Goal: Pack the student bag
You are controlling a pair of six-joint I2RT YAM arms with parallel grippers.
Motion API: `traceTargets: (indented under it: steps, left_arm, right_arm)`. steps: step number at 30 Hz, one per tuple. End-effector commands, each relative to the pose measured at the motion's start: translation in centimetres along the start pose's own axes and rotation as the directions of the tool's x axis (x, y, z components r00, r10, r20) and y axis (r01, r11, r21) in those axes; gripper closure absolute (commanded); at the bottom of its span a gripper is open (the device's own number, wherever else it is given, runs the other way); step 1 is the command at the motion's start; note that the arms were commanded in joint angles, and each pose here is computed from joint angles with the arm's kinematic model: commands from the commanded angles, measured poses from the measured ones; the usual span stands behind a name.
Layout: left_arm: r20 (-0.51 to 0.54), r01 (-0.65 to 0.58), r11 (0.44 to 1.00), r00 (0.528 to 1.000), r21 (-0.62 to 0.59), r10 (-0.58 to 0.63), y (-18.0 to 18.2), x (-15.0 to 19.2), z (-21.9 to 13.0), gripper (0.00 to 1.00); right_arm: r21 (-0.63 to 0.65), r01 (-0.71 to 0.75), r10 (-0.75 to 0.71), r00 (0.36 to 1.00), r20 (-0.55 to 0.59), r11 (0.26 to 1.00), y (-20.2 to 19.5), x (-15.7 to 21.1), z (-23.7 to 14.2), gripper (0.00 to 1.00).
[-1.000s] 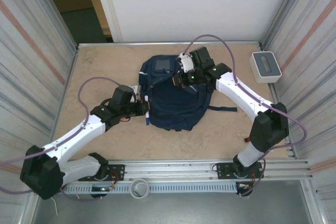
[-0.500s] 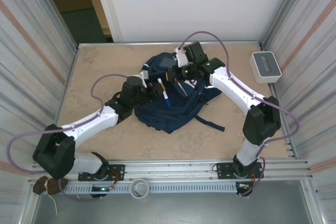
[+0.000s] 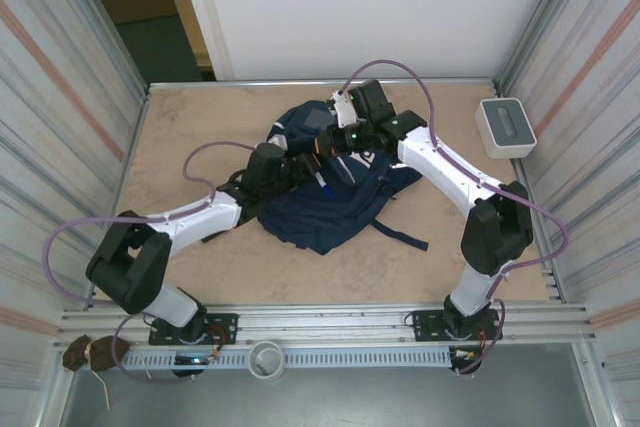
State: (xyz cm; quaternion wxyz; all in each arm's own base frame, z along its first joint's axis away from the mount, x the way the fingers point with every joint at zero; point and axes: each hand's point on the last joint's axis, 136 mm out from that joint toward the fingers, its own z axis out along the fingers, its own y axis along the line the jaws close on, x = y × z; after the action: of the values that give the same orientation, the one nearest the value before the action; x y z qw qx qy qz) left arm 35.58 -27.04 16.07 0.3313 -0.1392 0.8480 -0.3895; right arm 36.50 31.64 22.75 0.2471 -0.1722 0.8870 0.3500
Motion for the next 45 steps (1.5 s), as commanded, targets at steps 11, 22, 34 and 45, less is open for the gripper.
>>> traceTargets:
  steps: [11, 22, 34, 45]
  left_arm:
    - [-0.054, -0.312, 0.822, 0.943, -0.477, 0.327, 13.3, -1.6, -13.5, 0.26]
    - [-0.143, -0.179, 0.775, 0.983, -0.606, 0.115, 21.9, 0.7, -14.3, 0.12]
    - [-0.246, -0.201, 0.768, 0.967, -0.608, 0.058, 23.4, 2.7, -13.0, 0.07]
    - [-0.381, -0.271, 0.870, 0.918, -0.413, 0.105, 17.7, 7.7, -11.3, 0.11]
  right_arm:
    - [0.070, 0.044, -0.047, 0.998, 0.042, 0.997, -2.1, 0.0, -0.6, 1.00]
    - [0.039, 0.003, -0.005, 0.999, 0.046, 0.999, -4.0, 1.1, 0.0, 1.00]
    - [0.019, -0.026, 0.025, 0.998, 0.055, 0.999, -5.1, 1.3, -0.5, 1.00]
    - [0.018, -0.044, 0.043, 0.998, 0.055, 0.999, -5.6, 1.5, -0.6, 1.00]
